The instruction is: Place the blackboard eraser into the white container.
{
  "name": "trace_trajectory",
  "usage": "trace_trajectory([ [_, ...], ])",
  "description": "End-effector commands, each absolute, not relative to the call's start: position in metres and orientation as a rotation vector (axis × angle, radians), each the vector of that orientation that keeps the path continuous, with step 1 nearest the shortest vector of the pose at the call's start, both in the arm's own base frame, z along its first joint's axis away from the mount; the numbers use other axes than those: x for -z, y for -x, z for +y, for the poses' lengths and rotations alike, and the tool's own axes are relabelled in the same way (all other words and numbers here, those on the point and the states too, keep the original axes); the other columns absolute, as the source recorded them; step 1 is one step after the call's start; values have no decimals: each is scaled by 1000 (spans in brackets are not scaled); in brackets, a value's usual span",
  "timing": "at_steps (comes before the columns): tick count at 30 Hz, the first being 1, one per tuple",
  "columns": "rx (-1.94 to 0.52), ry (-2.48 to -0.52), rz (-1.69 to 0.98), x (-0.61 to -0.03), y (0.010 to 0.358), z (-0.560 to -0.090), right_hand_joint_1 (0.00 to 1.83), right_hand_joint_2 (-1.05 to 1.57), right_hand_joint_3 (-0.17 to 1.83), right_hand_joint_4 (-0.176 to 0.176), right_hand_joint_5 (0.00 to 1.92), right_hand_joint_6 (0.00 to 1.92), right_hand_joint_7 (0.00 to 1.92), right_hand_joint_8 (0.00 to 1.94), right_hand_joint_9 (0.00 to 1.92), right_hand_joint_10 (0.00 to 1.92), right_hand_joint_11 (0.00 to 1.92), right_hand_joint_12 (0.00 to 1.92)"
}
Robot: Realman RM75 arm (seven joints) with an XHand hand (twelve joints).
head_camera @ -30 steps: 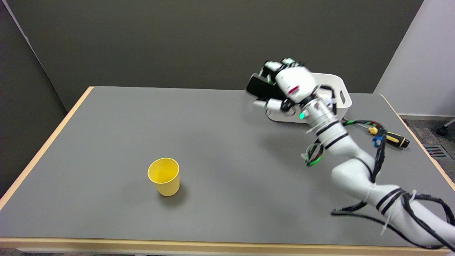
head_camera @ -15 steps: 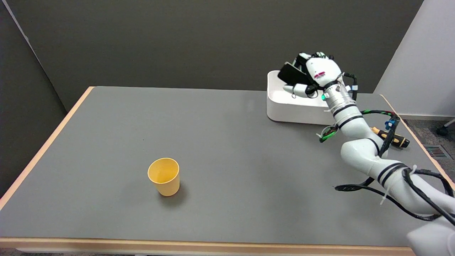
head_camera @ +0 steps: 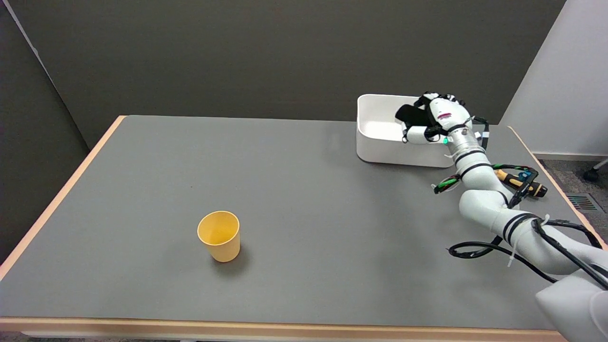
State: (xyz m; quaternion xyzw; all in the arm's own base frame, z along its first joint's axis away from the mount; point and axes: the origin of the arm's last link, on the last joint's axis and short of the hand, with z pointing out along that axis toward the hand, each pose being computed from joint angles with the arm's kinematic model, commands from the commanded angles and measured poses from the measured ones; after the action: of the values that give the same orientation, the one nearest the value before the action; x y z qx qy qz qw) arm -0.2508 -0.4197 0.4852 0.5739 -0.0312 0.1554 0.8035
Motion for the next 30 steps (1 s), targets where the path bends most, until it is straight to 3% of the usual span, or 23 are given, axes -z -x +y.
trace_trajectory([
  [1, -478, -1201, -52, -503, 236, -403, 687, 766, 841, -176, 291, 535, 251, 1887, 323, 1921, 113, 1921],
  [14, -660, -1274, -23, -498, 199, -400, 506, 768, 862, -170, 226, 349, 414, 1649, 359, 1921, 183, 1921],
  [21, -795, -1282, 97, -541, 183, -344, 504, 756, 876, -168, 231, 356, 454, 1563, 406, 1873, 210, 1921],
  [23, -819, -1274, 99, -557, 182, -326, 481, 746, 878, -164, 228, 390, 514, 1408, 502, 1727, 253, 1921],
  [25, -857, -1253, 60, -569, 188, -308, 403, 725, 831, -142, 209, 440, 524, 1000, 461, 1347, 414, 1821],
  [30, -1112, -1198, -121, -578, 218, -269, 350, 738, 766, -120, 195, 422, 309, 565, 173, 922, 170, 1432],
])
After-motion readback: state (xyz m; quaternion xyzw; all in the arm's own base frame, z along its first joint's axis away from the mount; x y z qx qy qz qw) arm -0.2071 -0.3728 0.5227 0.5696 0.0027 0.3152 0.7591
